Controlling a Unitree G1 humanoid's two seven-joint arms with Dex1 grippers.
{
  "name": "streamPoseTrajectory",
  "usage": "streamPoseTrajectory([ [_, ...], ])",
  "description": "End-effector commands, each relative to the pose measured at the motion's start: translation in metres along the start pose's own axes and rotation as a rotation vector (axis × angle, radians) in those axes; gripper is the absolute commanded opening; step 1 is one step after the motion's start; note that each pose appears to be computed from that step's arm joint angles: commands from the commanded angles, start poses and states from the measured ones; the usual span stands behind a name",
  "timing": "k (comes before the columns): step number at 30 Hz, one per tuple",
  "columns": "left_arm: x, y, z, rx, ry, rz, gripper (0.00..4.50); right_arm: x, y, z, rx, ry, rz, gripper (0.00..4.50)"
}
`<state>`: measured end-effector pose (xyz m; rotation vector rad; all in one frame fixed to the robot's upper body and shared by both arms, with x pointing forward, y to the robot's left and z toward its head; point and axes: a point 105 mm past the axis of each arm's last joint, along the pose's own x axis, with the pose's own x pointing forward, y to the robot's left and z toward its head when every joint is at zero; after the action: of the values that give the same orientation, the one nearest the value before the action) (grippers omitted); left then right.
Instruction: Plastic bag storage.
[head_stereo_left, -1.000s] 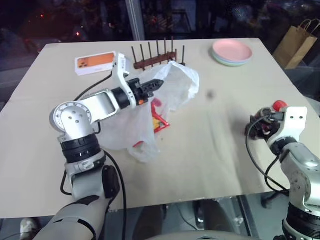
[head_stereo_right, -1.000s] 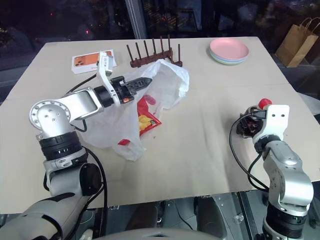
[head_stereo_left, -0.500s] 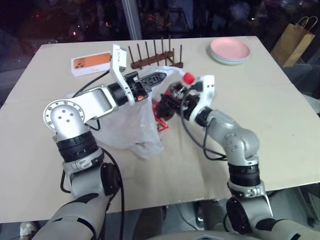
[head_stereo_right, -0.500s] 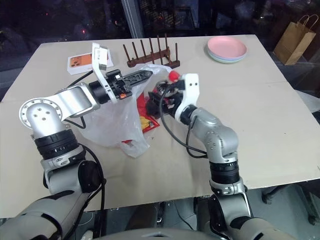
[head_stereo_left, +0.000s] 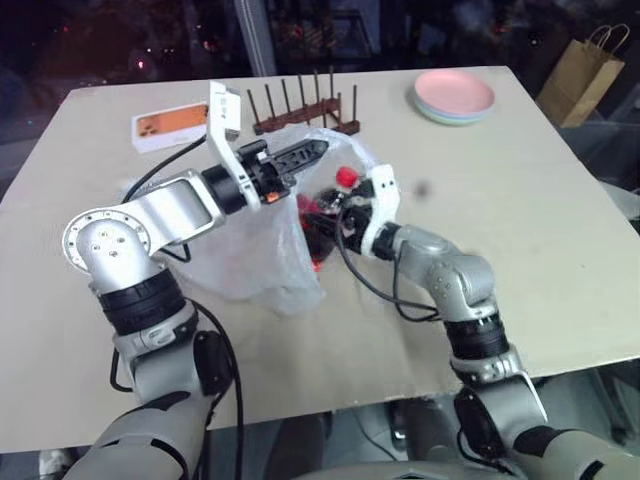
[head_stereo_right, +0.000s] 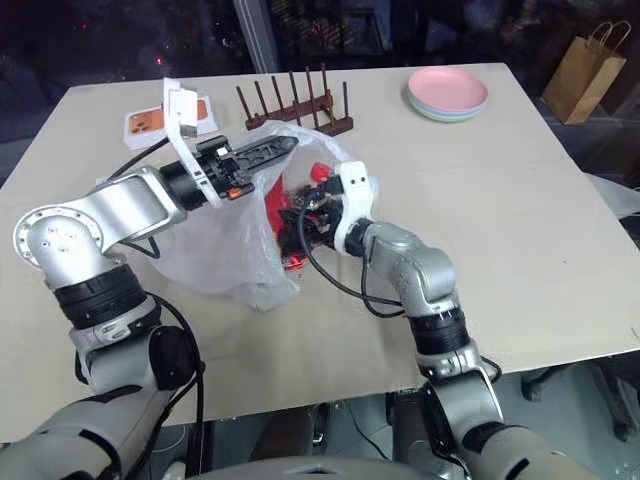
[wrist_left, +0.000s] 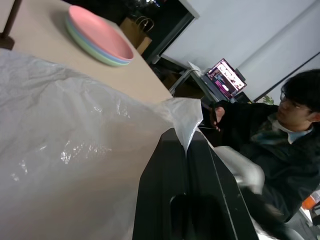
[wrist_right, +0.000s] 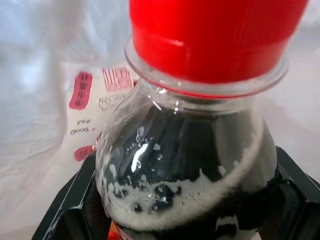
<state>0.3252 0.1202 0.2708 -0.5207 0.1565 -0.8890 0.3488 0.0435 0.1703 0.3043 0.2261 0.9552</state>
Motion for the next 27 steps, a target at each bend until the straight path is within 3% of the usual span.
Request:
streamPoseTrajectory([
  [1,-0.007,-0.018,0.005,0.025,-0.036,-0.074,0.00,0.042,0.031,0.017,0.052,0.024,0.155,3.10],
  [3,-0.010,-0.018,0.000,0.028,-0.033,-0.063,0.00,0.060,0.056,0.037,0.097,-0.016,0.270,4.14],
  [4,-0.012,-0.017,0.000,0.029,-0.035,-0.051,0.00,0.068,0.056,0.045,0.085,-0.036,0.244,4.42],
  [9,-0.021,-0.010,0.001,0.021,-0.078,0.009,0.00,0.068,0.029,0.046,-0.134,-0.037,0.109,4.42],
  [13,-0.025,0.004,0.000,0.000,-0.117,0.083,0.00,0.033,0.013,0.038,-0.268,-0.028,0.099,4.42],
  [19,-0.022,0.018,0.002,-0.021,-0.128,0.120,0.00,-0.028,0.013,0.027,-0.470,-0.012,0.107,4.42],
  [27,-0.015,0.022,0.004,-0.020,-0.109,0.087,0.00,-0.062,0.005,0.048,-0.554,-0.088,-0.049,4.42],
])
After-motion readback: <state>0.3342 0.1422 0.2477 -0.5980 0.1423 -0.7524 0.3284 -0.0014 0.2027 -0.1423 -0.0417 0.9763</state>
